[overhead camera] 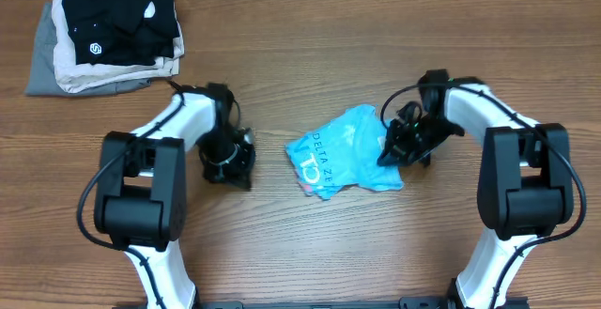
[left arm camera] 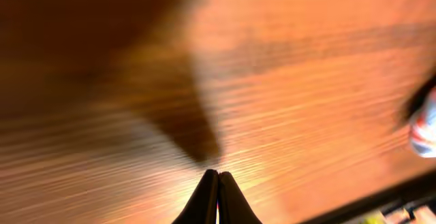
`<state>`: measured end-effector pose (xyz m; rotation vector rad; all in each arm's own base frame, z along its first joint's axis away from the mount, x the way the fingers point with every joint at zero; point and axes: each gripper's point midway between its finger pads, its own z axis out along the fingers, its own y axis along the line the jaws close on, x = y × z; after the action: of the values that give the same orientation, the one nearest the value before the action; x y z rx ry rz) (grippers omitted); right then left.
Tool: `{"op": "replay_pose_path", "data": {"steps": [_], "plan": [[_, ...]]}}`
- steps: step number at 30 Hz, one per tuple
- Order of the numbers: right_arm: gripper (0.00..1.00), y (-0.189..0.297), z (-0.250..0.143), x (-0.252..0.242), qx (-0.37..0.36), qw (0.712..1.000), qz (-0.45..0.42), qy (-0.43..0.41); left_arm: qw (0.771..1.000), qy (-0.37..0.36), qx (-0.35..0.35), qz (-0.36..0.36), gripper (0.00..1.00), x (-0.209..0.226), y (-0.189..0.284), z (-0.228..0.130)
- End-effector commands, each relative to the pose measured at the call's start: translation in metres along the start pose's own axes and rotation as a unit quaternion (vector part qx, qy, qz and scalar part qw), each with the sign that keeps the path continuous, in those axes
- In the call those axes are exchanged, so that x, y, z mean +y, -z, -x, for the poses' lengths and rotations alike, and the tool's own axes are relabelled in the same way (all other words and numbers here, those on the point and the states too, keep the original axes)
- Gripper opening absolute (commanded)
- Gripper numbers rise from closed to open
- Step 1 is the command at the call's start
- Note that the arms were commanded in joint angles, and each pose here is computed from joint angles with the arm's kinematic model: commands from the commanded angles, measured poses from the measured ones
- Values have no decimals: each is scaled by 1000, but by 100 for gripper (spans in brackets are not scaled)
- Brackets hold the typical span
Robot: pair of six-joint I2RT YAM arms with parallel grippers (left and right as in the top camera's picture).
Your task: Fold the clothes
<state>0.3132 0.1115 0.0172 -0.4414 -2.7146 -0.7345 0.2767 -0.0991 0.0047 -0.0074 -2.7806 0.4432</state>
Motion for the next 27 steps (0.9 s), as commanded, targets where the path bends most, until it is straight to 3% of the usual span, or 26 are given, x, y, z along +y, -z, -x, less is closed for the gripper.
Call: {"op": "replay_pose_path", "data": {"steps": [1,2,3,4,5,6,7,13,19,21,27], "plan": [[7,44,16,27,-67,997,-6,49,995,-28,-92,-9,13,-23,52,22],[14,54,17,34,-76,996,-4,54,993,-40,-106,-37,24,-35,61,23],[23,64,17,40,-84,995,-1,59,989,-59,-116,-71,42,-49,68,24],[41,74,19,47,-94,993,2,65,984,-76,-123,-104,67,-62,74,23],[65,81,20,53,-102,992,5,70,979,-87,-124,-133,80,-73,77,22],[86,89,23,57,-111,991,8,74,976,-93,-121,-157,82,-82,78,20],[99,96,26,61,-120,990,11,78,974,-96,-114,-172,84,-88,76,19],[100,126,40,62,-156,985,24,71,980,-49,-63,-183,91,-106,41,5],[100,135,39,43,-150,987,23,46,977,-32,-77,-197,93,-137,23,12],[100,135,36,39,-144,988,18,47,979,-7,-82,-188,98,-142,19,15],[100,133,29,32,-129,990,3,59,986,53,-79,-135,98,-136,-4,17]]}}
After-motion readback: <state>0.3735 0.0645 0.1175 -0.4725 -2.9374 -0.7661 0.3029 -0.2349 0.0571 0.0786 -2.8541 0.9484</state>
